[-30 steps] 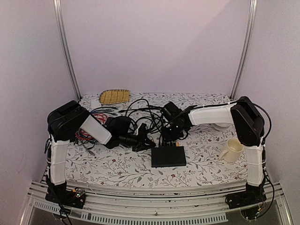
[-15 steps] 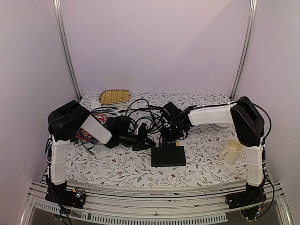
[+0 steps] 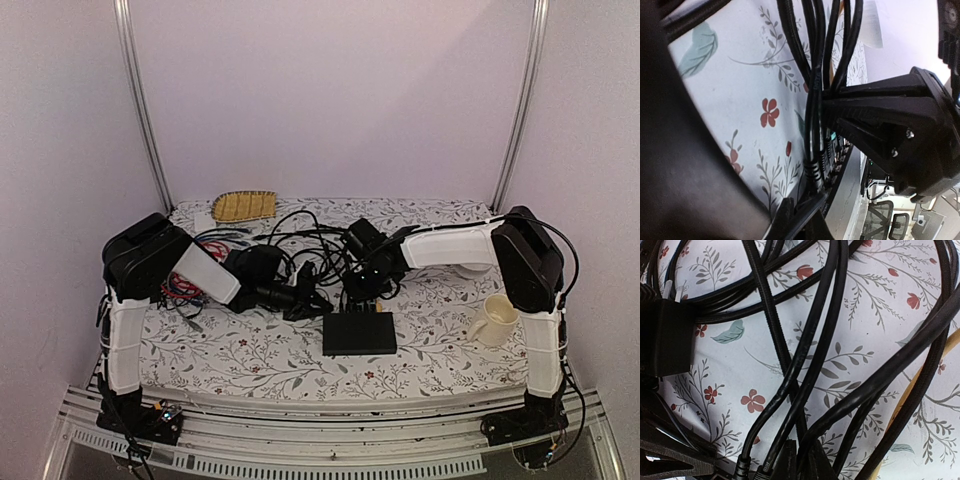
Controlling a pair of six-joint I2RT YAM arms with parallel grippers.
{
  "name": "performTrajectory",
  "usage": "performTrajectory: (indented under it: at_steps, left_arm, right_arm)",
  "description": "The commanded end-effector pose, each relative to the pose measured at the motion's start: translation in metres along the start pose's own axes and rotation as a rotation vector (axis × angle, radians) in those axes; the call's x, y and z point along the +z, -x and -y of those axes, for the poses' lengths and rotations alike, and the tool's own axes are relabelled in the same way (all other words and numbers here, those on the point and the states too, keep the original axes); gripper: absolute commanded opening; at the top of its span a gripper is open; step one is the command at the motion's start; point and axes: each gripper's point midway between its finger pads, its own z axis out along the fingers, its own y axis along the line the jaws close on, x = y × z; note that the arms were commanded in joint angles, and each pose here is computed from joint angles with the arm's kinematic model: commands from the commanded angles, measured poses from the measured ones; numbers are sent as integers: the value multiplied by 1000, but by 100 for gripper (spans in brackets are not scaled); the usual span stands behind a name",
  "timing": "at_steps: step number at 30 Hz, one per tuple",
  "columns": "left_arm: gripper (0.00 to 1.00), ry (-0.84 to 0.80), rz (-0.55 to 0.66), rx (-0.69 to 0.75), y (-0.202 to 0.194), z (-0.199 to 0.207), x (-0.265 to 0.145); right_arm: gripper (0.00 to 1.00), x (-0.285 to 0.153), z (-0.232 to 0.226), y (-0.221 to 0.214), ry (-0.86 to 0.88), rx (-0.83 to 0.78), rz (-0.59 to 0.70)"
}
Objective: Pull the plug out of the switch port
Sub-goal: Pull the connector from the switch port.
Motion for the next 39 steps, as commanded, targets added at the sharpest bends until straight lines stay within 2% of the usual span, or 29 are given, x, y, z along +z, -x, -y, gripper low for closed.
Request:
performTrajectory:
  at_steps: [1, 11, 21, 26, 33, 39]
  left_arm:
    - [0, 108, 73, -9, 23, -33, -7]
    - [0, 107, 66, 39, 30, -28, -4]
    - [0, -112, 74, 31, 26, -6, -6]
    - [0, 46, 113, -22, 27, -25, -14]
    - [0, 277, 134, 12, 38, -33, -20]
    - [0, 277, 89, 25, 36, -28, -11]
  right_arm:
    - [2, -1, -2, -28, -20, -71, -89]
    - [2, -1, -6, -28, -14, -81, -86]
    - [2, -2, -5, -28, -18, -81, -86]
    - [2, -2, -5, -28, -22, -80, -88]
    - [2, 0, -4, -29, -24, -76, -89]
    - [2, -1, -4, -27, -23, -76, -87]
